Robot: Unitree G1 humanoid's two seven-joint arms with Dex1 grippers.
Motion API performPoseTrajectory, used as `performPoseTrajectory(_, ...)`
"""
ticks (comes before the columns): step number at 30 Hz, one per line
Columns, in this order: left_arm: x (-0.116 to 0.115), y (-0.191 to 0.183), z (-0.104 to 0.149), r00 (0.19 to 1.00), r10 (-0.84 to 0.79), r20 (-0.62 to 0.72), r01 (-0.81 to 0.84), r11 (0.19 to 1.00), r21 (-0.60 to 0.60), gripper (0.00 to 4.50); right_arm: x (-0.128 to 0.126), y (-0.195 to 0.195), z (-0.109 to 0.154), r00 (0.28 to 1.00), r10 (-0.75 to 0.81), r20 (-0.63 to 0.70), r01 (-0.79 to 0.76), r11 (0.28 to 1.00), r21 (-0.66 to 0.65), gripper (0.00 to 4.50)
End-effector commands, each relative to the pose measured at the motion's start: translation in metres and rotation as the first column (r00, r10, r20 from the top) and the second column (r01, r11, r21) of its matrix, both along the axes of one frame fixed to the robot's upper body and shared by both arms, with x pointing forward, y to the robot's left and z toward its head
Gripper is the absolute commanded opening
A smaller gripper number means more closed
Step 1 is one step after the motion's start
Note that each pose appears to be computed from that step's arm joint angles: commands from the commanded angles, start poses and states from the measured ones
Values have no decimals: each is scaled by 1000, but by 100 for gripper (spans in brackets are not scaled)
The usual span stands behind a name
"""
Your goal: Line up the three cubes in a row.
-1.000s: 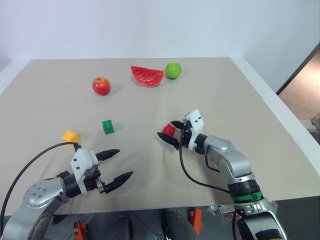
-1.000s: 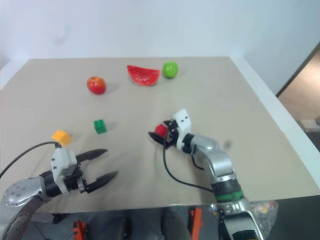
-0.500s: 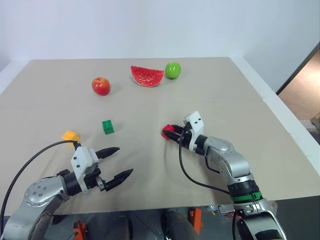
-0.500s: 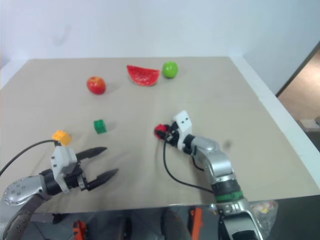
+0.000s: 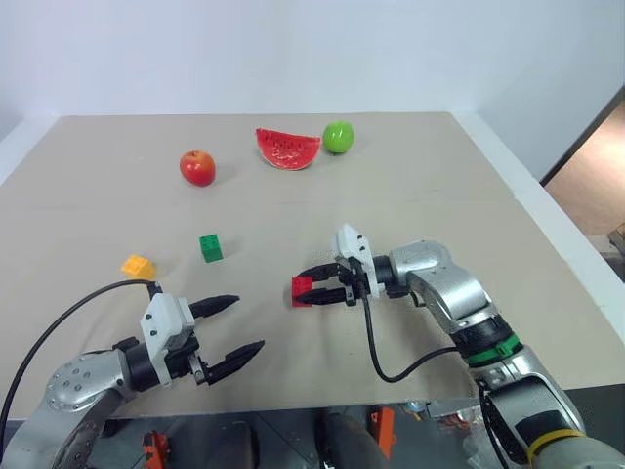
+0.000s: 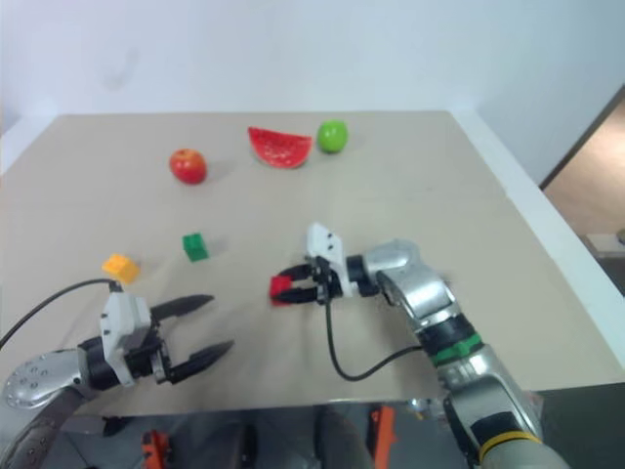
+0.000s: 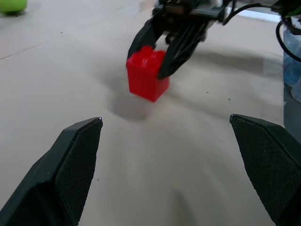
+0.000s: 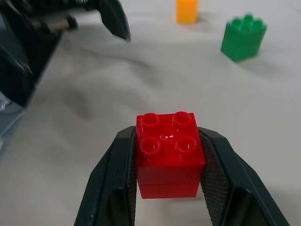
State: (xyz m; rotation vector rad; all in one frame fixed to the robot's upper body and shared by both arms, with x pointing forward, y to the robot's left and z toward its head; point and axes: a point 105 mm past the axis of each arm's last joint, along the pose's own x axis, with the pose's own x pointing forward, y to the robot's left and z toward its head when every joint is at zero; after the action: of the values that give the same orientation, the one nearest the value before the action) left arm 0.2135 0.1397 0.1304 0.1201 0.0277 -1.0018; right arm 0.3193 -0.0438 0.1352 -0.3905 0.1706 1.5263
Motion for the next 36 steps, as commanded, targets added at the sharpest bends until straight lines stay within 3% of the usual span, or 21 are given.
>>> performPoseTrajectory(1,-3,-2,10,1000,2,31,-2,1000,-6,450,12,4,8,996,29,89,-29,1000,-7,126)
performPoseTrajectory(20,-3,2,12,999,38,35,-39,999,2,450,24,3,-7,994,64,92,-62,998,-25,126)
performPoseTrajectory(21,-3,2,12,998,45,35,-45,999,1,450,25,2,-7,994,60,91,-58,998,-22,231)
performPoseTrajectory(27,8,16,15,983,179,37,-178,984,-22,450,24,-5,16,995,36,97,-41,998,52,436)
performPoseTrajectory(31,14,36,21,931,361,58,-357,932,-64,450,13,-13,42,995,11,99,-23,992,125,444)
performPoseTrajectory(36,26,67,30,751,653,103,-639,757,-137,450,-5,-19,68,993,-39,108,15,976,215,444)
